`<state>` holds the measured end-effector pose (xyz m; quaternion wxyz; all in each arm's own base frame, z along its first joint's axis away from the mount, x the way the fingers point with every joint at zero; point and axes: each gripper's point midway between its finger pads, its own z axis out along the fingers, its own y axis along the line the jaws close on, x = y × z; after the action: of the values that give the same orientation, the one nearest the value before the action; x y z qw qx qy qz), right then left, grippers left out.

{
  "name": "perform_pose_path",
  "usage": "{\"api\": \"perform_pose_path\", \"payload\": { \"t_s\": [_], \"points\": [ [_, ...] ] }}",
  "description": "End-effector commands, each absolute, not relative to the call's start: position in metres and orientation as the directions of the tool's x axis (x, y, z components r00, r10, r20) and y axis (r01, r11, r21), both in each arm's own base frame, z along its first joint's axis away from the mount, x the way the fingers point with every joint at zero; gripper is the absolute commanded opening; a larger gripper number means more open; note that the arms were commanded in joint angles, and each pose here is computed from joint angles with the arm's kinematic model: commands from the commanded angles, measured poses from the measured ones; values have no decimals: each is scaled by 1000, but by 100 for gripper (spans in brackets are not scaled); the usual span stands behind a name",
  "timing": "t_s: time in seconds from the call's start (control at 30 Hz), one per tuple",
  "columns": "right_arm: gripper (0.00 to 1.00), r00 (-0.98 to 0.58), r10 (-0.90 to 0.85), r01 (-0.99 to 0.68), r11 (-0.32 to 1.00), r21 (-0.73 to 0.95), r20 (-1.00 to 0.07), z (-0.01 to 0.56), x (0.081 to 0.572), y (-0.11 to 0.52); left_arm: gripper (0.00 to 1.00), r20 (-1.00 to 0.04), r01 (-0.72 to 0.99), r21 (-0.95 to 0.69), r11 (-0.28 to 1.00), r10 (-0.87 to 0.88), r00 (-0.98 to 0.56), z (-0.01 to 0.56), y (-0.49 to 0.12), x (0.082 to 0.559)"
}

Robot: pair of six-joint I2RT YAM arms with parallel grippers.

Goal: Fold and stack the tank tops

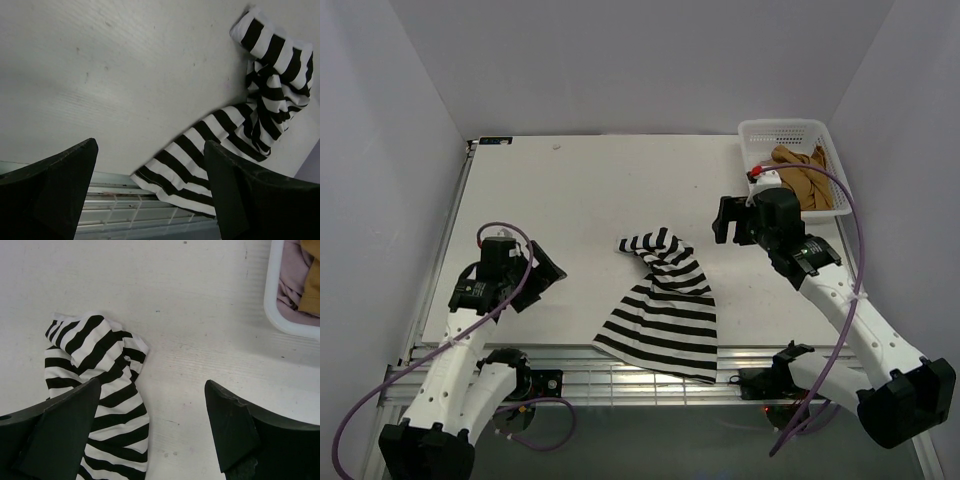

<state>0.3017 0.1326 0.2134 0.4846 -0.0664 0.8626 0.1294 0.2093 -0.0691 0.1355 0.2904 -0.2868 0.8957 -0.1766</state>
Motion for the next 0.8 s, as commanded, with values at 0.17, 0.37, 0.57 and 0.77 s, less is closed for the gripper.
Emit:
{"api": "perform_pose_path", "payload": {
  "t_s": [0.17, 0.37, 0.57, 0.77],
  "points": [
    [90, -492, -171, -551, 820, 154, -853, 219, 307, 212, 98, -151, -303, -678, 669, -531, -834, 100, -142, 159],
    [90, -427, -345, -692, 720, 56, -836, 228, 317, 284, 98, -110, -260, -596, 760, -397, -911, 77, -166, 130],
    [90, -396, -534, -791, 612, -18, -747, 185, 325, 351, 97, -55, -212, -467, 858, -267, -962, 51, -180, 113],
    [90, -455, -605, -818, 574, 38, -654, 133, 329, 378, 89, -50, -226, -393, 891, -266, -963, 31, -179, 112]
  ]
}}
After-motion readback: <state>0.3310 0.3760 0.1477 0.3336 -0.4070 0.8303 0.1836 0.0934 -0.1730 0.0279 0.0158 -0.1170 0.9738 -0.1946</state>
